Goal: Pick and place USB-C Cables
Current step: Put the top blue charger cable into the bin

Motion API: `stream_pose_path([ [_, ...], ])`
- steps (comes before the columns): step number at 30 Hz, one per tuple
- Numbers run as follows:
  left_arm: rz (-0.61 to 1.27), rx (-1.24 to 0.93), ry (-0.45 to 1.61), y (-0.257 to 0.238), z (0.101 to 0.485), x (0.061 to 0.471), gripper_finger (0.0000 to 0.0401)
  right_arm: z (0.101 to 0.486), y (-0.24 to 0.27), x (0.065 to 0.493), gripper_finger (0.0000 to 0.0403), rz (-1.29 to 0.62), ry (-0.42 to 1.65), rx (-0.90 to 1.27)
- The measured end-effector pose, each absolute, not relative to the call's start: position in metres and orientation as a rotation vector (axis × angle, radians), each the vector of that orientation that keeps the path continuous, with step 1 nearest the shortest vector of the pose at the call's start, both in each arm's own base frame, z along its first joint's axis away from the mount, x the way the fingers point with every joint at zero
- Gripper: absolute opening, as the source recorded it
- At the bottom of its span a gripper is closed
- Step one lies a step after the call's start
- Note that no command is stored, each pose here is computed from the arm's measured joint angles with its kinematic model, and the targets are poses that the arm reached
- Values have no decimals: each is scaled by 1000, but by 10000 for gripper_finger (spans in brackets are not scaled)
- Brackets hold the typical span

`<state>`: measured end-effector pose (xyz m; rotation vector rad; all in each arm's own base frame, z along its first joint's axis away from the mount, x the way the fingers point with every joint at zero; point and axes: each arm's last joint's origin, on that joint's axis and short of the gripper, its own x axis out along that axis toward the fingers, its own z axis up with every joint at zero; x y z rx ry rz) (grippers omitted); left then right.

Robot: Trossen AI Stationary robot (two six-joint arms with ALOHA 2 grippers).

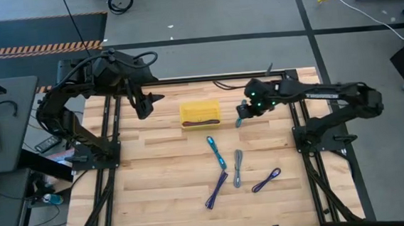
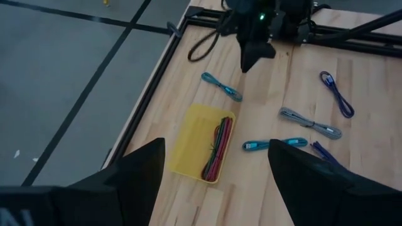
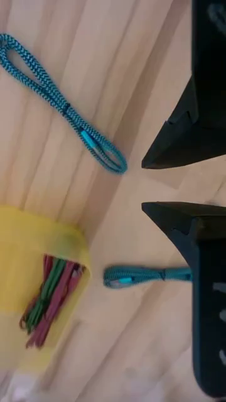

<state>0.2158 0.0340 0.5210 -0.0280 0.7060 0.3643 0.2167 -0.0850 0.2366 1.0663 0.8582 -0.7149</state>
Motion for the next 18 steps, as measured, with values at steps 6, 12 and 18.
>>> stream_pose_path([
  [6, 351, 6, 713, 34, 521, 216, 288, 216, -94, 225, 112, -762, 937, 1091],
  [12, 349, 12, 717, 34, 521, 216, 288, 201, -105, 229, 155, -803, 986, 1126],
  [18, 344, 25, 727, 34, 520, 215, 288, 183, -117, 233, 193, -859, 1021, 1156],
])
